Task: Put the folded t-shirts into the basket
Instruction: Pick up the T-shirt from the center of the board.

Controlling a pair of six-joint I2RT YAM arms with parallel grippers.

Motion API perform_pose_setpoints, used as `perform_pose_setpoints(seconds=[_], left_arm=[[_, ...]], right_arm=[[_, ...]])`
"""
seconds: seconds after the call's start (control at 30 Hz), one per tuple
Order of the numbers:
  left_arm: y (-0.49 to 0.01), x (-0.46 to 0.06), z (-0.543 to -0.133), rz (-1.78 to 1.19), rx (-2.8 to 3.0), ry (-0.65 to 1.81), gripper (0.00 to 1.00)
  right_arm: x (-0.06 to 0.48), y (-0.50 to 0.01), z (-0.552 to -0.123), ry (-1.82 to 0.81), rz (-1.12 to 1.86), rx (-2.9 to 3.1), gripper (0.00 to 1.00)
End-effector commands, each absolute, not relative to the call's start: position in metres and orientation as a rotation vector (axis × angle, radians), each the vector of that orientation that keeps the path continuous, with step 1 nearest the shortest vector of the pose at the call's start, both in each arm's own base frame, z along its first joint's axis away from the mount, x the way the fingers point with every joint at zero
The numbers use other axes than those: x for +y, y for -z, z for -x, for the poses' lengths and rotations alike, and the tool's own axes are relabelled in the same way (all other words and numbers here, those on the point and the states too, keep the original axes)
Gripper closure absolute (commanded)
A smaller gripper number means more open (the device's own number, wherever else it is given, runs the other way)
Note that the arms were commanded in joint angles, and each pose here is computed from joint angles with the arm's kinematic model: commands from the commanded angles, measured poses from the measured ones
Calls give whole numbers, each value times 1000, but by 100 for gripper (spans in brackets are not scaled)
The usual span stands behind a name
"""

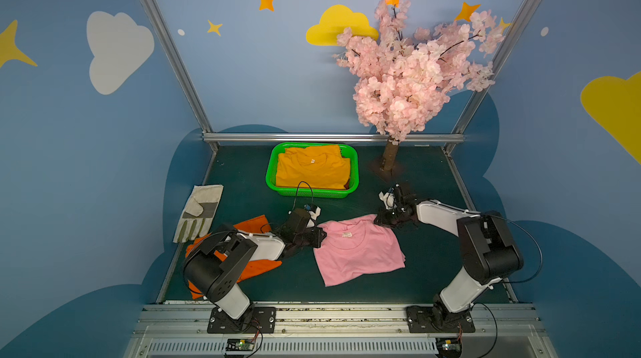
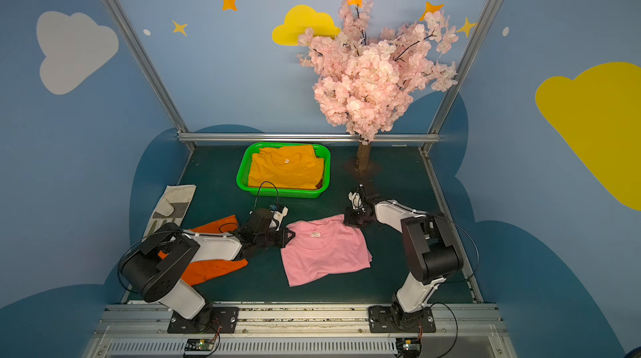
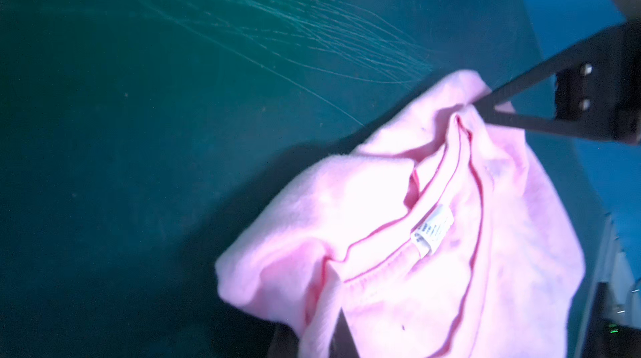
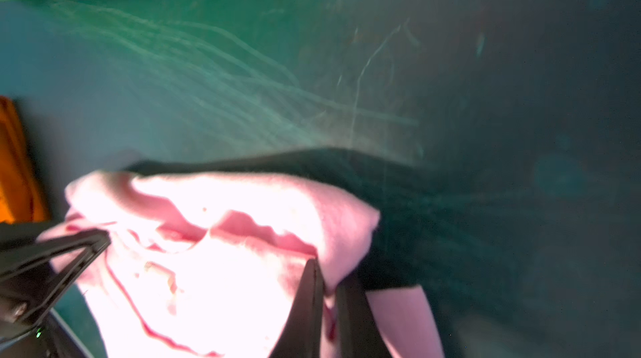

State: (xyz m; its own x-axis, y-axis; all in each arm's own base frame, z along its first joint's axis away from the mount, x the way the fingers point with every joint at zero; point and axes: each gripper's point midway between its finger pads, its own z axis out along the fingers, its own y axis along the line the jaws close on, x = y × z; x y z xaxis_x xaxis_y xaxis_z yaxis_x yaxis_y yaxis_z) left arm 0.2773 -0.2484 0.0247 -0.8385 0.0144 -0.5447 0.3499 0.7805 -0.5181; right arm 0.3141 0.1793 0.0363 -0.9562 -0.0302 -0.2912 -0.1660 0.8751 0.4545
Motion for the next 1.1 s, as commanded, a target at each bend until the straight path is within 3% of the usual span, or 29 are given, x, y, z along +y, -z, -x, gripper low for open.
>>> perform_pose_setpoints(seconds=[0.0,0.67,1.07], left_arm=[[-39,-246,-272,-272,2410,901,98],[-188,-202,-282,-303,2075,736,98],[-298,-157,-325,-190,1903,634,98]], right_arm=[[191,-78,-318,-827,172,2609,100],[214,-218,-290,-853,250,2174,100],[251,-306,-314,-866,211,1991,100]])
